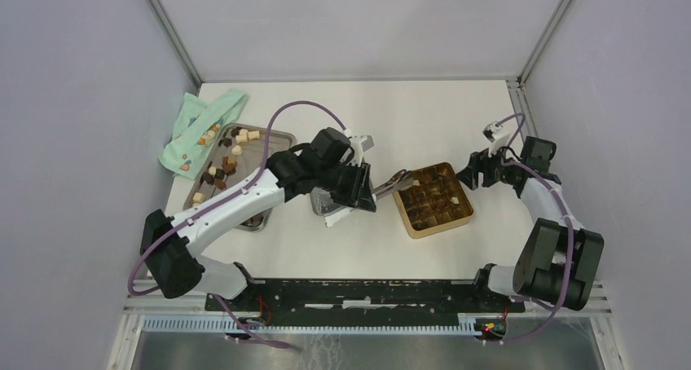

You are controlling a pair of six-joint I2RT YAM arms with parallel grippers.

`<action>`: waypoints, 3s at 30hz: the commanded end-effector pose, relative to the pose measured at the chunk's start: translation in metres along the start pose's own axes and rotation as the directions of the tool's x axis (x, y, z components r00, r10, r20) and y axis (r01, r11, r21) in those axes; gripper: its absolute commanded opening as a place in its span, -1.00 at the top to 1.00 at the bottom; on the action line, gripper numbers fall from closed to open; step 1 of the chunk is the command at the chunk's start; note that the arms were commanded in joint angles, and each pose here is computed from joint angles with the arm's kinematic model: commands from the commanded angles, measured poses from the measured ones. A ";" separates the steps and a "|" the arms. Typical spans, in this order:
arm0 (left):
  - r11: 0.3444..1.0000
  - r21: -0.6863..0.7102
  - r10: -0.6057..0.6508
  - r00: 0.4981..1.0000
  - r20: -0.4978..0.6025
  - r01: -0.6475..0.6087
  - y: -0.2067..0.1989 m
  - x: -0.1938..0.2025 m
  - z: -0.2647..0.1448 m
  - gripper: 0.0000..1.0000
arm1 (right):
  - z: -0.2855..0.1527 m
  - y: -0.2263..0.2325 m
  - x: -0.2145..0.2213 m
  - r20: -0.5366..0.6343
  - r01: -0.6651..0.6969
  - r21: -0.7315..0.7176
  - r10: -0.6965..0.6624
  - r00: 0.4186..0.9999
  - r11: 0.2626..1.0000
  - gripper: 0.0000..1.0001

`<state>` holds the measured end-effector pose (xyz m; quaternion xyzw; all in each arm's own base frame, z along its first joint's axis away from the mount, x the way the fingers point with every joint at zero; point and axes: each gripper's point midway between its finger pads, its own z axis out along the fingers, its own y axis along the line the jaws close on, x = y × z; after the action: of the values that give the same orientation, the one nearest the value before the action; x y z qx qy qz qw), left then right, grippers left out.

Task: Pack the chocolate
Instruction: Pick up the packing box from the center of the board, then place the packing box at the center of the board.

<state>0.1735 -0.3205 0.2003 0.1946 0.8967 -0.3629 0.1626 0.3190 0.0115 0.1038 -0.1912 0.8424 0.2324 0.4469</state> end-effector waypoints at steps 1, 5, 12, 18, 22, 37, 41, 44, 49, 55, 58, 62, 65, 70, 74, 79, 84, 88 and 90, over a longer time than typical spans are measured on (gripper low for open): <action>0.992 0.099 0.074 0.994 0.084 -0.082 -0.032 -0.023 -0.005 0.96 | 0.008 -0.013 0.002 -0.124 0.053 0.093 -0.041 0.991 0.994 -0.43; 0.992 0.092 0.081 0.993 0.085 -0.088 -0.031 -0.020 -0.005 0.96 | 0.014 -0.015 0.009 -0.193 0.076 0.115 -0.053 0.980 0.990 -0.34; 0.992 0.088 0.085 0.992 0.094 -0.094 -0.030 -0.019 -0.007 0.97 | 0.027 -0.010 0.024 -0.263 0.077 0.086 -0.052 0.963 0.993 -0.13; 0.992 0.086 0.087 0.992 0.091 -0.095 -0.029 -0.018 -0.007 0.97 | 0.037 -0.010 0.025 -0.269 0.073 0.085 -0.048 0.962 0.994 0.15; 0.992 0.082 0.088 0.992 0.096 -0.096 -0.029 -0.018 -0.008 0.96 | 0.041 -0.012 0.022 -0.254 0.067 0.099 -0.040 0.966 0.993 0.43; 0.984 0.092 0.132 0.973 0.189 -0.151 -0.040 -0.031 -0.022 0.96 | 0.024 -0.008 -0.040 -0.071 0.155 0.174 -0.145 0.987 0.972 1.00; 0.980 0.103 0.146 0.965 0.216 -0.171 -0.047 -0.035 -0.026 0.96 | 0.013 0.003 -0.076 0.019 0.224 0.160 -0.230 0.973 0.961 1.00; 0.976 0.108 0.158 0.960 0.230 -0.187 -0.052 -0.038 -0.029 0.96 | 0.004 0.013 -0.097 0.086 0.275 0.153 -0.290 0.953 0.949 1.00; 0.968 0.127 0.183 0.954 0.236 -0.217 -0.063 -0.039 -0.032 0.96 | -0.004 0.026 -0.116 0.139 0.329 0.128 -0.345 0.928 0.936 1.00; 0.963 0.139 0.199 0.956 0.217 -0.232 -0.068 -0.032 -0.026 0.96 | 0.001 0.024 -0.108 0.133 0.241 0.118 -0.255 0.958 0.963 1.00; 0.962 0.142 0.203 0.959 0.196 -0.233 -0.068 -0.027 -0.017 0.96 | 0.016 0.021 -0.082 0.081 0.126 0.085 -0.133 0.988 0.988 1.00; 0.961 0.135 0.223 0.964 0.146 -0.242 -0.066 -0.020 -0.002 0.96 | 0.030 0.016 -0.052 0.035 0.025 0.082 -0.028 0.999 0.996 1.00; 0.962 0.112 0.239 0.966 0.103 -0.250 -0.062 -0.016 0.011 0.96 | 0.036 0.011 -0.037 -0.011 -0.011 0.086 0.012 1.000 0.996 1.00; 0.960 0.058 0.274 0.962 0.022 -0.275 -0.056 -0.006 0.035 0.96 | 0.045 0.006 -0.017 -0.053 -0.058 0.091 0.063 0.997 0.994 0.94; 0.953 0.024 0.302 0.953 -0.027 -0.302 -0.054 0.002 0.050 0.96 | 0.049 0.004 -0.008 -0.080 -0.079 0.091 0.086 0.993 0.993 0.88; 0.948 -0.019 0.317 0.946 -0.073 -0.319 -0.049 0.009 0.059 0.96 | 0.050 0.006 -0.006 -0.086 -0.085 0.073 0.091 0.992 0.994 0.59; 0.942 -0.037 0.328 0.940 -0.092 -0.333 -0.046 0.011 0.063 0.96 | 0.048 0.008 -0.010 -0.077 -0.071 0.071 0.077 0.994 0.995 0.23; 0.939 -0.035 0.337 0.934 -0.115 -0.343 -0.047 0.015 0.067 0.96 | 0.045 0.007 -0.012 -0.072 -0.058 0.082 0.064 0.995 0.995 -0.01; 0.938 -0.031 0.339 0.933 -0.121 -0.345 -0.048 0.017 0.068 0.96 | 0.042 0.006 -0.014 -0.065 -0.052 0.090 0.058 0.996 0.995 -0.09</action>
<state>0.1443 -0.3847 0.1578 0.3319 0.8876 -0.2815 0.1509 0.3427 0.0429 0.0735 -0.1420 0.8887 0.2105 0.3818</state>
